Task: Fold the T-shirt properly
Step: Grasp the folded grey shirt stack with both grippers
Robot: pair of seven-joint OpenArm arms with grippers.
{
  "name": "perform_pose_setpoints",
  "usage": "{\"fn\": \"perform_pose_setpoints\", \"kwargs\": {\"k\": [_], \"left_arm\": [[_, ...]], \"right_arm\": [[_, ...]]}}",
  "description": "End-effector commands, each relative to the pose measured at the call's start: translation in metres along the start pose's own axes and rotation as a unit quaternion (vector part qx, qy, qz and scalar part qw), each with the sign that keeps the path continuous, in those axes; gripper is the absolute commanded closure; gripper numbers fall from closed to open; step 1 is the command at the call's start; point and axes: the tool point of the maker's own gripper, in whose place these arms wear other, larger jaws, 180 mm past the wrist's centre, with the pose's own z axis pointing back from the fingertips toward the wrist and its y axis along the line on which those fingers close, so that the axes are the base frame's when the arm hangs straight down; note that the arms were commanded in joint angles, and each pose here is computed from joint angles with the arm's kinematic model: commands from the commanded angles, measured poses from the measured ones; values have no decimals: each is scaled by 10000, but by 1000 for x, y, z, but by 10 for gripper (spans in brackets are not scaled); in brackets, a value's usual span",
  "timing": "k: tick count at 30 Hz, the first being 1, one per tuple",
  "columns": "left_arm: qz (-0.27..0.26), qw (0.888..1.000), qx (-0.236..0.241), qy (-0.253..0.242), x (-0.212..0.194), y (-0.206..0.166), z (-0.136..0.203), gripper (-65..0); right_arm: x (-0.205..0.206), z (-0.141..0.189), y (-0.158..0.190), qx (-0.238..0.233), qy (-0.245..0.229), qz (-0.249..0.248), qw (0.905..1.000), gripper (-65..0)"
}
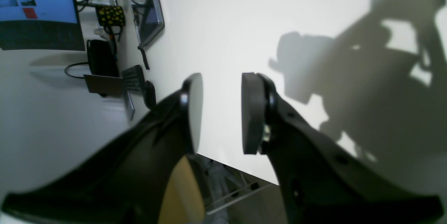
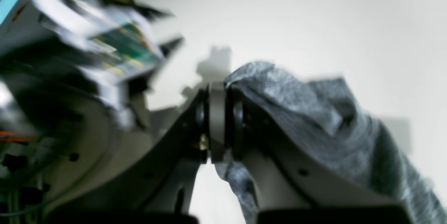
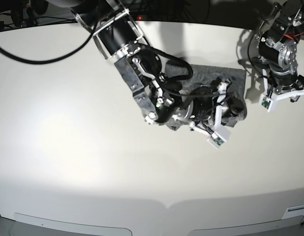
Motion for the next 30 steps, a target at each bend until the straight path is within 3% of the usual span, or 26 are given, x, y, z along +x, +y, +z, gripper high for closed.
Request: {"fn": "perform_pose_setpoints", "kwargs": {"k": [1,5,8,14,19,24,30], "left_arm": [[25,9996,249,-139,7,16,1,-180],[20,9995,267,-142,7,17,1,-180],[18,9995,267,-142,7,17,1,-180],[17,9996,270,-106,6,17,1,-180],[15,9996,270,-67,4,17,1,-180],[17,9996,270,-68,5,17,1,-180],[-25,9995,312,-66,3,20,0,-180]], "right_arm": [[24,-2,5,129,-347,87,9993,0],[18,-9,4,185,-278,58,9994,0],[23,-17,18,368,-340,249,9984,0],[7,-35,53,767,-36,723,9944,0],[2,-40,64,896,22,827,9925,0],[14,-39,65,893,-300,844,9920,-167],[27,-38,67,923,-673,813,9901,-181]]}}
